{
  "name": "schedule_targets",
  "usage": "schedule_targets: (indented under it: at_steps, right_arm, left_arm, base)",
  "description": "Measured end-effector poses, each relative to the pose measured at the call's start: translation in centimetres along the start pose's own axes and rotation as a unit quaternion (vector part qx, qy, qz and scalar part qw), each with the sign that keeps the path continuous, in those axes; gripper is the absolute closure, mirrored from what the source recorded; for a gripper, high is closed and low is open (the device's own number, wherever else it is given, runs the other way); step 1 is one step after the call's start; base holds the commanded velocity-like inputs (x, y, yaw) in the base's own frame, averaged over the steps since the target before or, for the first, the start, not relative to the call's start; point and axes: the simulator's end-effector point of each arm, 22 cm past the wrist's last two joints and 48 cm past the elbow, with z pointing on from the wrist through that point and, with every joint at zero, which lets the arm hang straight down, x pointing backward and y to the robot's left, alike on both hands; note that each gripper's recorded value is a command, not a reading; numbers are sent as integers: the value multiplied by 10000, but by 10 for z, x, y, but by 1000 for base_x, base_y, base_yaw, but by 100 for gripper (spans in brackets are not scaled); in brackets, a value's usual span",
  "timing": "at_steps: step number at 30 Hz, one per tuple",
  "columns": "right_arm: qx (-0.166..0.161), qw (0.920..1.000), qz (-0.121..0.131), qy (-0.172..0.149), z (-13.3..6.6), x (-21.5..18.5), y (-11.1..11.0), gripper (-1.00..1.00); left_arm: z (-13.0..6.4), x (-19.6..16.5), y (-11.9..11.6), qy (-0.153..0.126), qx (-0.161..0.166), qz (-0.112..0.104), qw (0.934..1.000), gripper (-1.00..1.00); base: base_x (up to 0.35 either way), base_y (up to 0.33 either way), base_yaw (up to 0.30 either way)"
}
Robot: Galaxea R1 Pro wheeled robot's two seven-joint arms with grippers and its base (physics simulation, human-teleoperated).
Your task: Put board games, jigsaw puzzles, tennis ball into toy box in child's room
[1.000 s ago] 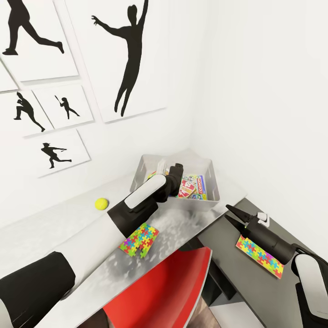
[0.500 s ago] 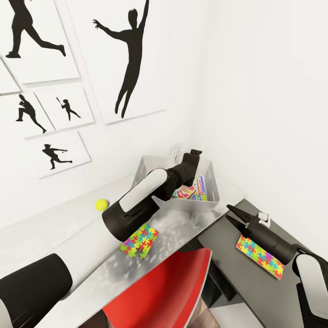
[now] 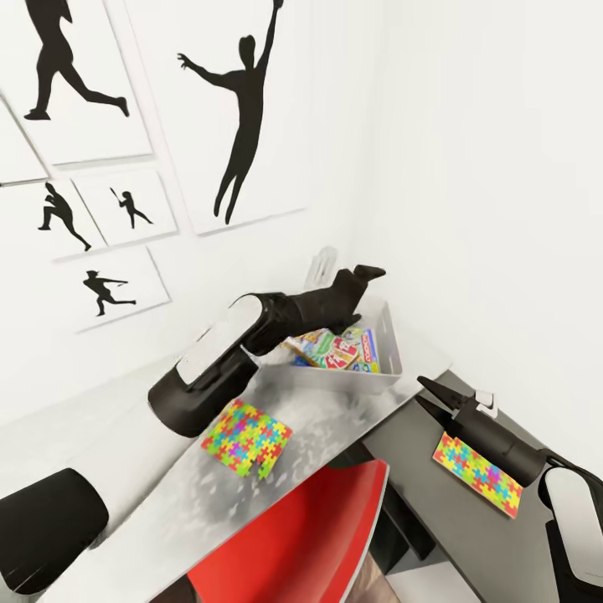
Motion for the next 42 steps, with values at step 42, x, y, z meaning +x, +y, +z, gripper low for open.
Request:
schedule_targets:
  at_steps: [42]
  right_arm:
    - [-22, 10000, -49, 24, -23, 10, 15, -100]
  left_arm:
    - [-269, -79, 232, 1488, -994, 636, 9818, -100]
  base:
    - [0, 0, 0]
